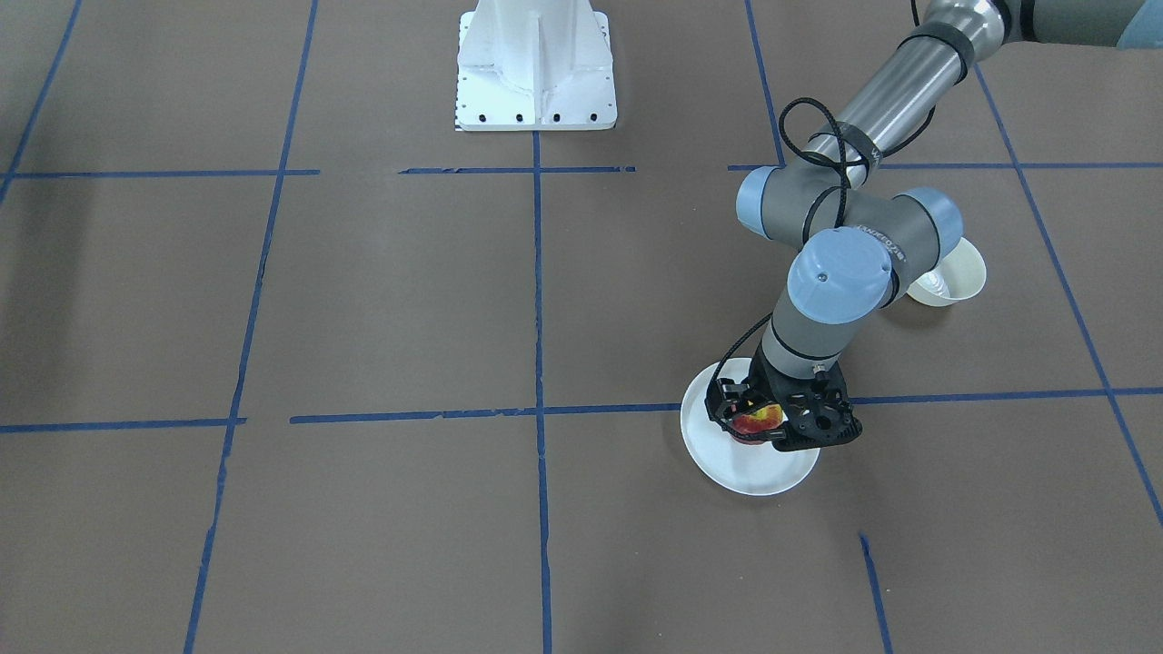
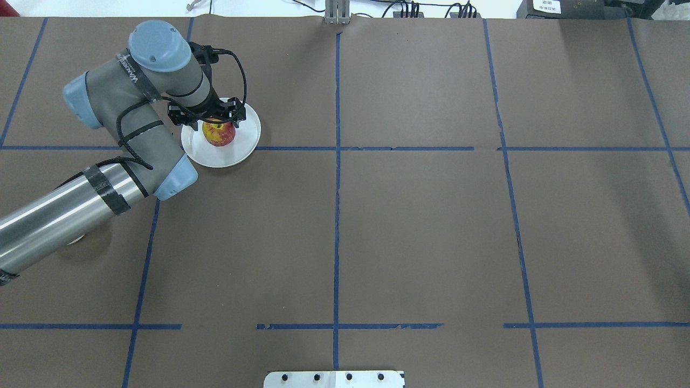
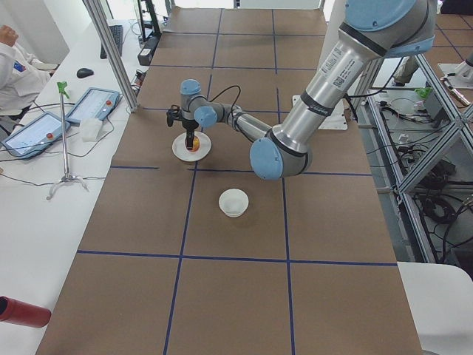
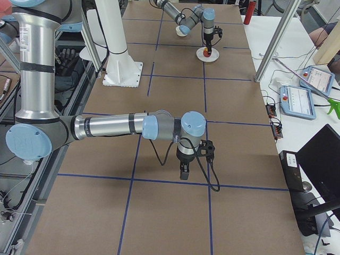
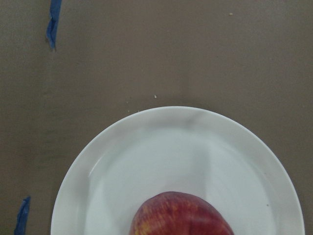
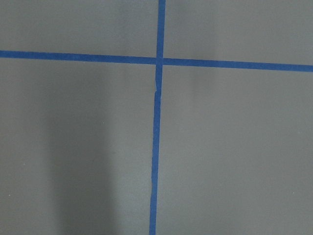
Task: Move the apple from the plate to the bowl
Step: 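Lower the left gripper and close it around the red apple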
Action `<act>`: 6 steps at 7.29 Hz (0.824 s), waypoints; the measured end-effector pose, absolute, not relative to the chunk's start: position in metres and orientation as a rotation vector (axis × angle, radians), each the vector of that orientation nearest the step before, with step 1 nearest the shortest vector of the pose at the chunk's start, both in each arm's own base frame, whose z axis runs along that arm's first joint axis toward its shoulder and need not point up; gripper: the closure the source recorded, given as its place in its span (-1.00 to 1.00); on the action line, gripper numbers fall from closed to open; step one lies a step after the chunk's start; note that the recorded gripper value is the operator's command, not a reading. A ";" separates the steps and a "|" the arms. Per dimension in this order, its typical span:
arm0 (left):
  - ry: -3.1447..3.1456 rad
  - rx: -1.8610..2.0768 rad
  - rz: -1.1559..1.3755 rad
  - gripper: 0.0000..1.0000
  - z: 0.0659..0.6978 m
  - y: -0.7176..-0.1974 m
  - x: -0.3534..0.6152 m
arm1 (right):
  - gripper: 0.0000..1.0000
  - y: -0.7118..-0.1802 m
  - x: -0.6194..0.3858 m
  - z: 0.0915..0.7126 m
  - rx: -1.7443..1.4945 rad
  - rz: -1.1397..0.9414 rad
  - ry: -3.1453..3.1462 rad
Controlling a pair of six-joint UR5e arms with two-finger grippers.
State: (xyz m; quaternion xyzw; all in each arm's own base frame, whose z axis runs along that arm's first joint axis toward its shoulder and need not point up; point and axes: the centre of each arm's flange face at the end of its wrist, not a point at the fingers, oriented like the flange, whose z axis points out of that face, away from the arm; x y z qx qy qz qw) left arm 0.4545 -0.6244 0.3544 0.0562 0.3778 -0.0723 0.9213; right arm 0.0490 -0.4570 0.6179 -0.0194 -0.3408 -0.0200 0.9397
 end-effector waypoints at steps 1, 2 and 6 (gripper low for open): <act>0.772 0.112 -0.147 -1.00 0.358 -0.624 0.457 | -1.00 -0.457 0.049 0.618 -0.040 -0.041 -0.696; 0.768 0.108 -0.145 -0.99 0.360 -0.623 0.460 | -1.00 -0.457 0.049 0.618 -0.040 -0.041 -0.696; 0.771 0.115 -0.142 1.00 0.366 -0.624 0.464 | -1.00 -0.457 0.049 0.618 -0.040 -0.041 -0.696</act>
